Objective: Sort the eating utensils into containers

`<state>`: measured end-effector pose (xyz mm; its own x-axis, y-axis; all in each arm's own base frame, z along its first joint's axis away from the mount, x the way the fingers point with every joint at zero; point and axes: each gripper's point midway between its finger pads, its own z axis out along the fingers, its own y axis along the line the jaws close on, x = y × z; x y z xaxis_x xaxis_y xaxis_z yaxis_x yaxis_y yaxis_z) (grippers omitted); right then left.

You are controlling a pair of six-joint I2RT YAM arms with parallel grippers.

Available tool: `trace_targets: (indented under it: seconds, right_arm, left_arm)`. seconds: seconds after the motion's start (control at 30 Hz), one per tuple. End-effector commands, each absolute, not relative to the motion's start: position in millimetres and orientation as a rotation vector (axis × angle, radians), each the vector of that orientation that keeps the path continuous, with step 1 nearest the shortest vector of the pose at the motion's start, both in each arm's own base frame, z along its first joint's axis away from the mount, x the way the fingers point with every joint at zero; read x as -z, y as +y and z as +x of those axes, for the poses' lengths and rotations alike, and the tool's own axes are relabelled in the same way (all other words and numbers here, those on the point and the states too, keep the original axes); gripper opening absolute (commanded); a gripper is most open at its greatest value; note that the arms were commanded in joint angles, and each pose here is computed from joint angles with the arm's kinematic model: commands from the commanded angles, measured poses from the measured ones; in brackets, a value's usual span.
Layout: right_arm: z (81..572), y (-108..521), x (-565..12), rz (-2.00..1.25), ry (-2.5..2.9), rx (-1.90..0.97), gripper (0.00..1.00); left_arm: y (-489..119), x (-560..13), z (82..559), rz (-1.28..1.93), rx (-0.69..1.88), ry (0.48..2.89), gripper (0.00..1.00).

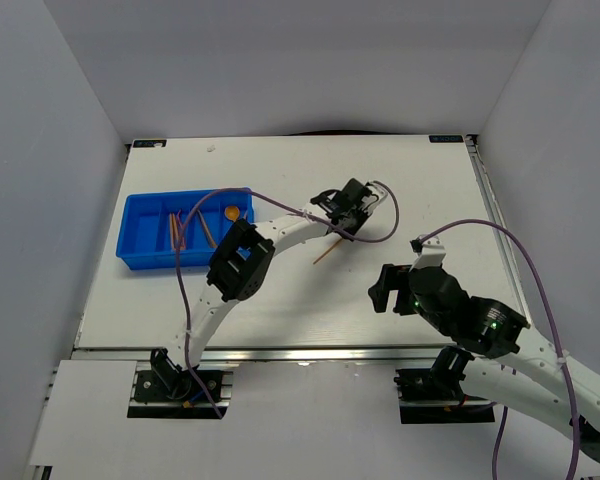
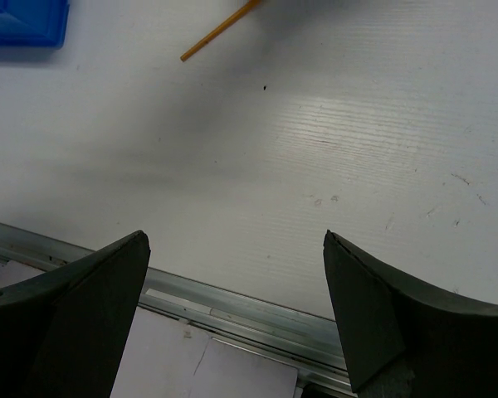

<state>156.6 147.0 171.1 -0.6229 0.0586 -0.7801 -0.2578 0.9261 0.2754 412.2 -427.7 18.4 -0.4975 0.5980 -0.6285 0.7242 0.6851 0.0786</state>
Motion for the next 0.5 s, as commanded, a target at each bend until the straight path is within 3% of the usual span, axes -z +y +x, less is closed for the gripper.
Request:
trace_targets:
  seconds: [0.0,0.2,0.27,0.47]
  right_arm:
    - [160,148,-189,-0.126,2.157,-0.485,0.89]
    - [159,147,-190,-0.127,2.154,-0.491,0.89]
    - [159,147,-191,-0.123,2.149,-0.492,0.89]
    - [160,147,-192,-0.122,2.143,-0.500,0.89]
  left_arm:
    - [-425,-12,376,1.020,0.246,2.346,0.00]
    - [-424,-96,395,0.771,0.280,2.214,0.00]
    - [-419,-152,401,0.639,0.319,2.106,0.00]
    - [-359,-214,403,0.430,0.336,2.042,0.00]
